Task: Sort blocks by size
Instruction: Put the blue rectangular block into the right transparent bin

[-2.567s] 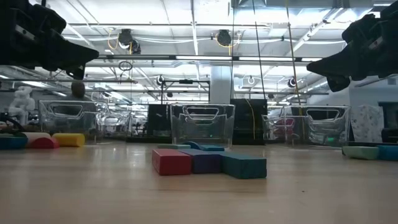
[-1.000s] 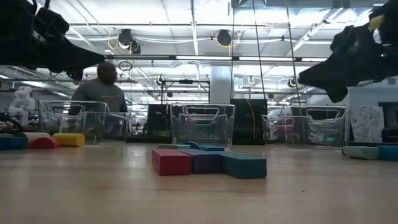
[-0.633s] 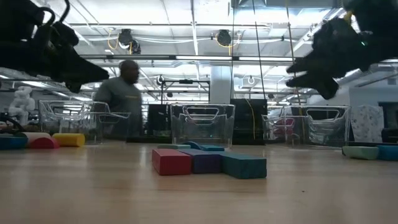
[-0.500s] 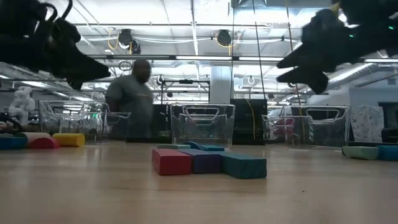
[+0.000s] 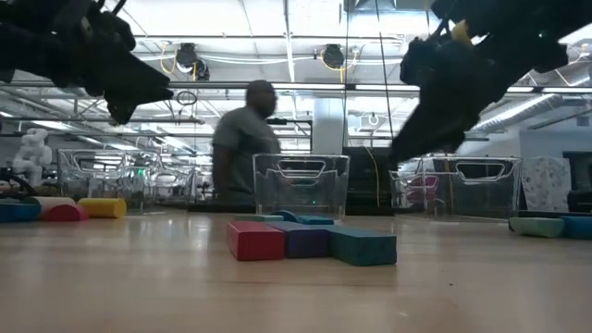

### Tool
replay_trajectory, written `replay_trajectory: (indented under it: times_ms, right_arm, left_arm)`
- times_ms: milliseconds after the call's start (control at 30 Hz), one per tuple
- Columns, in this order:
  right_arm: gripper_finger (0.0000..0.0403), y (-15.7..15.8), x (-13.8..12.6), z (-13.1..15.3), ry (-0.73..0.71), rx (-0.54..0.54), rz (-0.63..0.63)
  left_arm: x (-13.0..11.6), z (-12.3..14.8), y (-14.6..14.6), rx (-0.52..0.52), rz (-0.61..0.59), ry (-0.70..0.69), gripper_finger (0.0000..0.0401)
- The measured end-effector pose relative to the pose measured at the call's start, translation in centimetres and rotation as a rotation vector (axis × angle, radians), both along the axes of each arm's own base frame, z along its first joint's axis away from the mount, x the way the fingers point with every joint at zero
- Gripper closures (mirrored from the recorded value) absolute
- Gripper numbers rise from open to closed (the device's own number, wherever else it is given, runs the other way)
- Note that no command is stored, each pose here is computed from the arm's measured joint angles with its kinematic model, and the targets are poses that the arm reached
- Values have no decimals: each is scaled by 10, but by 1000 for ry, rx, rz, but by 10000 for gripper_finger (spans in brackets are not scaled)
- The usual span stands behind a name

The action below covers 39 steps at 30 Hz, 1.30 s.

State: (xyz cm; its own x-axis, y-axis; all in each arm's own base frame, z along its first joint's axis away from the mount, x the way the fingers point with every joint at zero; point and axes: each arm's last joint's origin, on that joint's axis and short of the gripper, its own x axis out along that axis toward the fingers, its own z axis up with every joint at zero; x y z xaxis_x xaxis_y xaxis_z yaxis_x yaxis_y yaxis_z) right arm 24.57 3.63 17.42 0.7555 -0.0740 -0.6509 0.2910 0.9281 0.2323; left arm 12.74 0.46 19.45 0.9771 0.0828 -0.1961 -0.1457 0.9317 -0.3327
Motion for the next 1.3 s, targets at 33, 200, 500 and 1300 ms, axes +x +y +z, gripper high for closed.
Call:
replay_trajectory:
  times_ms: [33, 200, 500, 1300]
  right_arm:
    - [209, 2, -1, 0, 44, 6, -3]
    - [209, 10, -18, 7, 301, 20, -41]
    - [209, 6, -56, 4, 657, 42, -272]
    - [209, -1, -70, -33, 723, 88, -354]
  left_arm:
    - [0, 0, 0, -19, 3, 2, 265]
    - [1, -2, -2, -86, 4, 8, 265]
    - [1, -1, -1, -108, 69, 0, 265]
    - [0, -11, 0, -80, 92, 101, 265]
